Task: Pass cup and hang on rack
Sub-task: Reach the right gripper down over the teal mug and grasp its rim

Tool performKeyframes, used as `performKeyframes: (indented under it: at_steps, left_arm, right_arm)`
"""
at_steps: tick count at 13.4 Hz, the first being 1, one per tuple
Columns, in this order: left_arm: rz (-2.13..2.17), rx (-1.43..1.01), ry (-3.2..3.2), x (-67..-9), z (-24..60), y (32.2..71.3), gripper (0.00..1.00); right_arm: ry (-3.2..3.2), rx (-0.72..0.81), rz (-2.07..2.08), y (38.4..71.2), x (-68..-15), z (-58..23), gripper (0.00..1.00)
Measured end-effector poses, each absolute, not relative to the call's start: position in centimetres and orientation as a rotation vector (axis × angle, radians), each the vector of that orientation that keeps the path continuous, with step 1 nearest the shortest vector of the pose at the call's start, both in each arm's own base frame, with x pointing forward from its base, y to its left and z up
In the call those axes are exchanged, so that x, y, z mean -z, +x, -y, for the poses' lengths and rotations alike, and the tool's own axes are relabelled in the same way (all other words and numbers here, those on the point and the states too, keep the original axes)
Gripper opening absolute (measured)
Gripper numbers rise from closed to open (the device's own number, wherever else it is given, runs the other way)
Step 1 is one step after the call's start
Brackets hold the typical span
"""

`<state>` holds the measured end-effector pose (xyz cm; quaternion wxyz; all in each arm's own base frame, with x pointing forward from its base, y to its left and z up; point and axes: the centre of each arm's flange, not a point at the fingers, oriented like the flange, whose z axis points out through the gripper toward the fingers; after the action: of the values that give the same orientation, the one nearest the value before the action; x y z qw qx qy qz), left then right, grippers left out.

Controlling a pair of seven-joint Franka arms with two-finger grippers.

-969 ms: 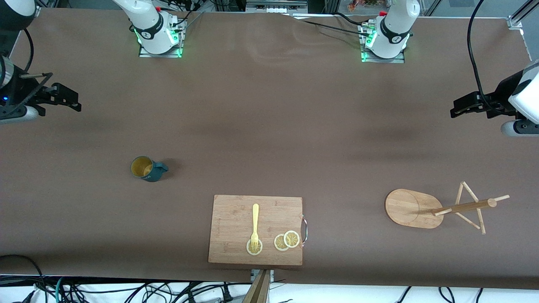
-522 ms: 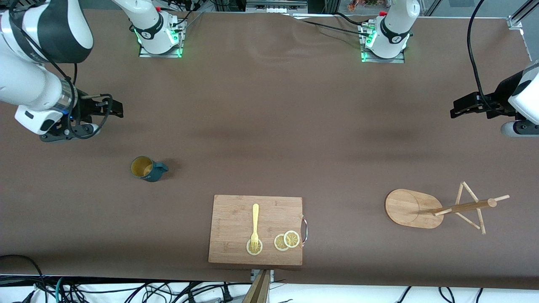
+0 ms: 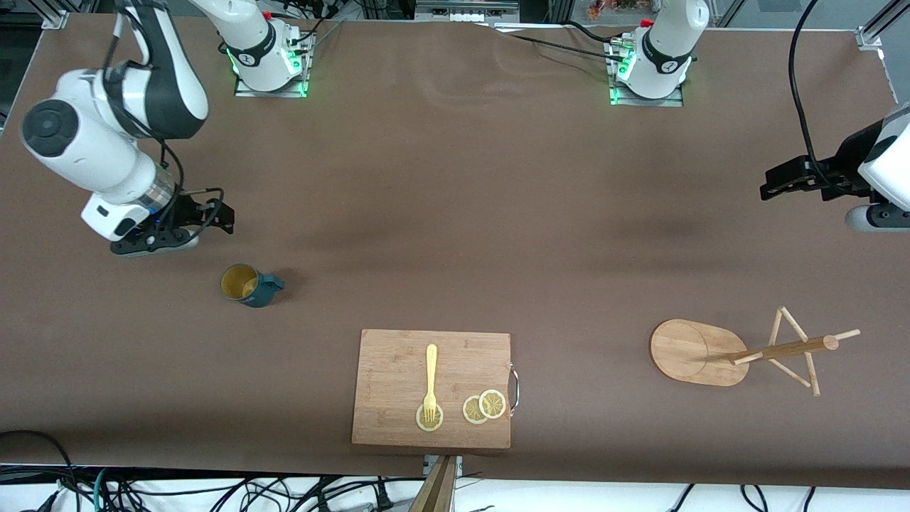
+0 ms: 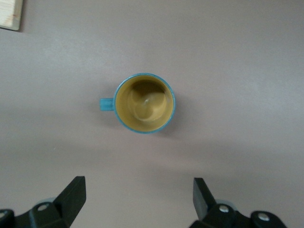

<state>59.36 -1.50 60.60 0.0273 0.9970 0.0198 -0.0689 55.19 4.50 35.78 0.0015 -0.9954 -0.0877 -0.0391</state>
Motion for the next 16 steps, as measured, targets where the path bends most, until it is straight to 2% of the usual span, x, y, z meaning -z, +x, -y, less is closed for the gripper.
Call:
performKeyframes:
  at_steps: [6, 11, 12, 14, 16]
  left_arm:
    - [-0.061, 0.213, 3.079, -60.6, 1.5, 59.4, 1.0]
    - [-0.061, 0.212, 3.079, -60.6, 1.5, 59.4, 1.0]
    - [-0.061, 0.212, 3.079, -60.6, 1.5, 59.4, 1.0]
    - [-0.061, 0.211, 3.079, -60.6, 1.5, 59.4, 1.0]
    - [-0.061, 0.211, 3.079, -60.6, 1.5, 59.4, 1.0]
  right_arm:
    - [-3.113, 0.366, 0.231, 57.3, -31.0, -3.1, 1.0]
    - [-3.114, 0.393, 0.2, 58.8, -25.9, -2.0, 0.97]
    - [-3.112, 0.411, 0.196, 59.1, -25.4, -1.8, 0.89]
    - [-3.113, 0.403, 0.197, 59.4, -24.1, -1.9, 0.63]
    - [-3.115, 0.382, 0.239, 59.3, -22.8, -1.8, 0.41]
